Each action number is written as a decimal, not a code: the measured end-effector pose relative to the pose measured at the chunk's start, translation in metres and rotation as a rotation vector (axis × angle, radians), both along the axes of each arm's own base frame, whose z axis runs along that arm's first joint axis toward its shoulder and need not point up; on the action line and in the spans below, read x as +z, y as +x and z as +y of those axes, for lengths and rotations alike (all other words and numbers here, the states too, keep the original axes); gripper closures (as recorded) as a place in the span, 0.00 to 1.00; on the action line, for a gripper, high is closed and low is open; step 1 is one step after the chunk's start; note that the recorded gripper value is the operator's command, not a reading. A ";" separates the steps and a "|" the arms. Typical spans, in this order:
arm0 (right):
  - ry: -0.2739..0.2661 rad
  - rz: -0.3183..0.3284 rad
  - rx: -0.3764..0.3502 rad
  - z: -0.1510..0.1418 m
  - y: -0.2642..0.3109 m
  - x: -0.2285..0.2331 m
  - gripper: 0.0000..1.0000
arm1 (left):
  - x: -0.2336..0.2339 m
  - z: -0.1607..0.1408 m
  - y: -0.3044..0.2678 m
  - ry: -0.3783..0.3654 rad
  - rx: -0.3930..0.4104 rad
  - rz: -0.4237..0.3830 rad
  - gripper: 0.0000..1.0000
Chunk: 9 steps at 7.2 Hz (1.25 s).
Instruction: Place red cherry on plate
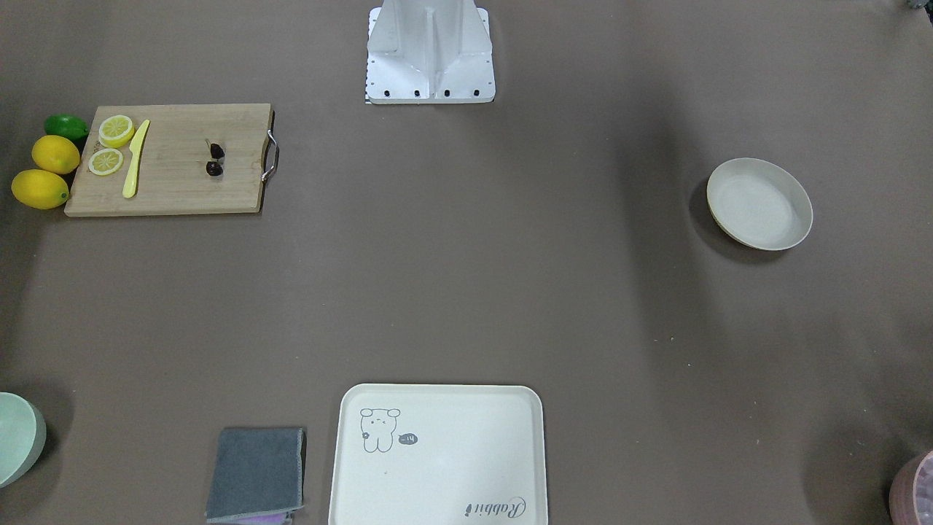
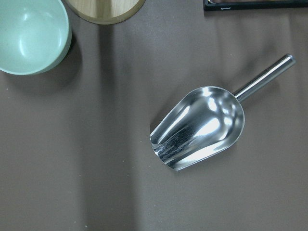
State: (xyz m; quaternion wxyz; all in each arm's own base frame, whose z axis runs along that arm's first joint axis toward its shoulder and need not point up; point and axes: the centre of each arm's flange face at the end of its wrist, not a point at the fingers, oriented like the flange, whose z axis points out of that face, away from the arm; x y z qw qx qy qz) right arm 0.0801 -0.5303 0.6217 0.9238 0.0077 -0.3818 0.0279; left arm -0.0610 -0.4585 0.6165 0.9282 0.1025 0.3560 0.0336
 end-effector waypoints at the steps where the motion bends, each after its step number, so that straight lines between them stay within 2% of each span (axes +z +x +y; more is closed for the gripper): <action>1: -0.002 0.000 0.002 0.000 0.000 0.000 0.00 | 0.000 0.000 0.000 0.000 0.000 0.000 0.02; 9: -0.009 -0.001 0.008 0.000 0.000 0.001 0.00 | -0.004 -0.001 0.001 0.008 0.002 0.000 0.02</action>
